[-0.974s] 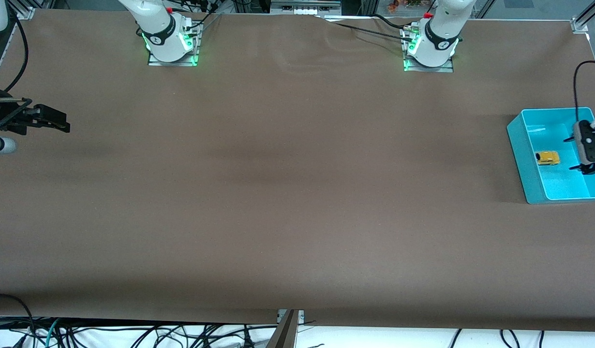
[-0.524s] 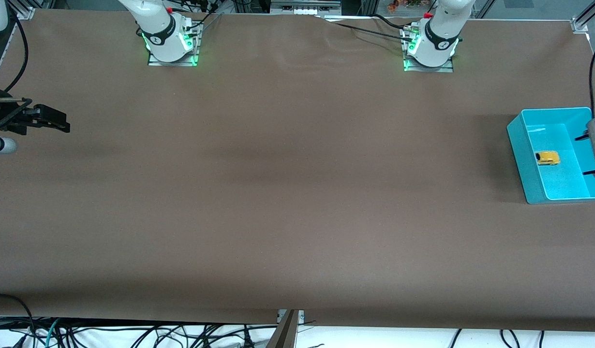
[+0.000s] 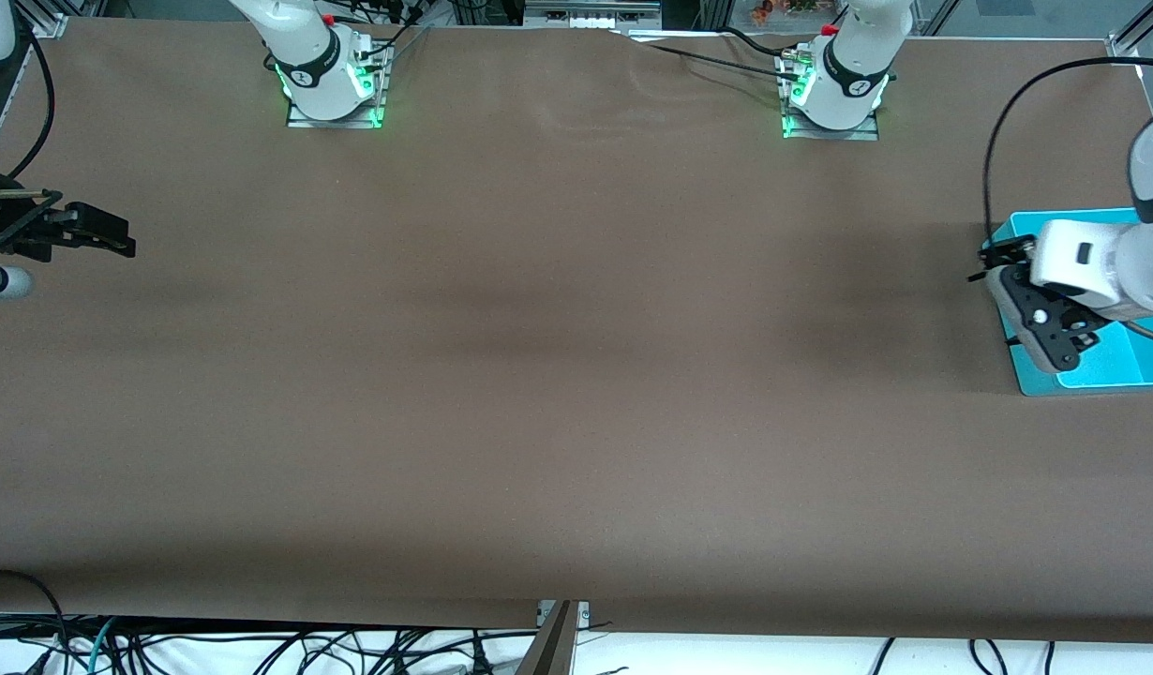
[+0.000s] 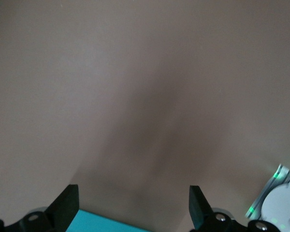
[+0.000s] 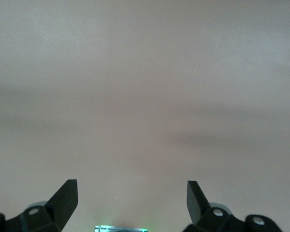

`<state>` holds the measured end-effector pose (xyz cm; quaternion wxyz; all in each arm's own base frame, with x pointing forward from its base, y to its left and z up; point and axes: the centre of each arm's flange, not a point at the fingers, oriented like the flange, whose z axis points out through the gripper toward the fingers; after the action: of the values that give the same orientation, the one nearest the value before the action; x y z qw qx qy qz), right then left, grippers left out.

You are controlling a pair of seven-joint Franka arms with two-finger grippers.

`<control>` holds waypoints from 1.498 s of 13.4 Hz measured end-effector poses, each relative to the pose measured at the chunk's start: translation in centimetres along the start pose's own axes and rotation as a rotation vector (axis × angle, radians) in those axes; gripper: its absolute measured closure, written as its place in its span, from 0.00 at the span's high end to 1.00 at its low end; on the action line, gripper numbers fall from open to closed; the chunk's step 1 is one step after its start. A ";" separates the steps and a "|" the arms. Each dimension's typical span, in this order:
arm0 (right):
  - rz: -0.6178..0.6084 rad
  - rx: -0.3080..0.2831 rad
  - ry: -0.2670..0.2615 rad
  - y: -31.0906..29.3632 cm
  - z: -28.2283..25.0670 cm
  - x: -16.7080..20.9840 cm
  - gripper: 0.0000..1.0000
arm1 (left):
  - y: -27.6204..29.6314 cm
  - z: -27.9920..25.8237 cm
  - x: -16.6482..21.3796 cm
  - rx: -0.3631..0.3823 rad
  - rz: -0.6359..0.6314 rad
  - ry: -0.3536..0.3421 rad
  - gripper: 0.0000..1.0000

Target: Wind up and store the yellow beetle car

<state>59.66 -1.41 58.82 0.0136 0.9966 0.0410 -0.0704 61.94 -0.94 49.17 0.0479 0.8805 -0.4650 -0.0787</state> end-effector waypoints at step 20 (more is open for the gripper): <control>0.001 0.000 0.000 0.0 0.0 0.0 1.00 | 8.5 -5.5 -2.6 0.082 -0.962 0.153 1.00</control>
<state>59.68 -1.45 58.82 0.0136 0.9966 0.0407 -0.0703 54.63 -3.53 56.12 0.0051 0.9999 -0.0033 -0.0087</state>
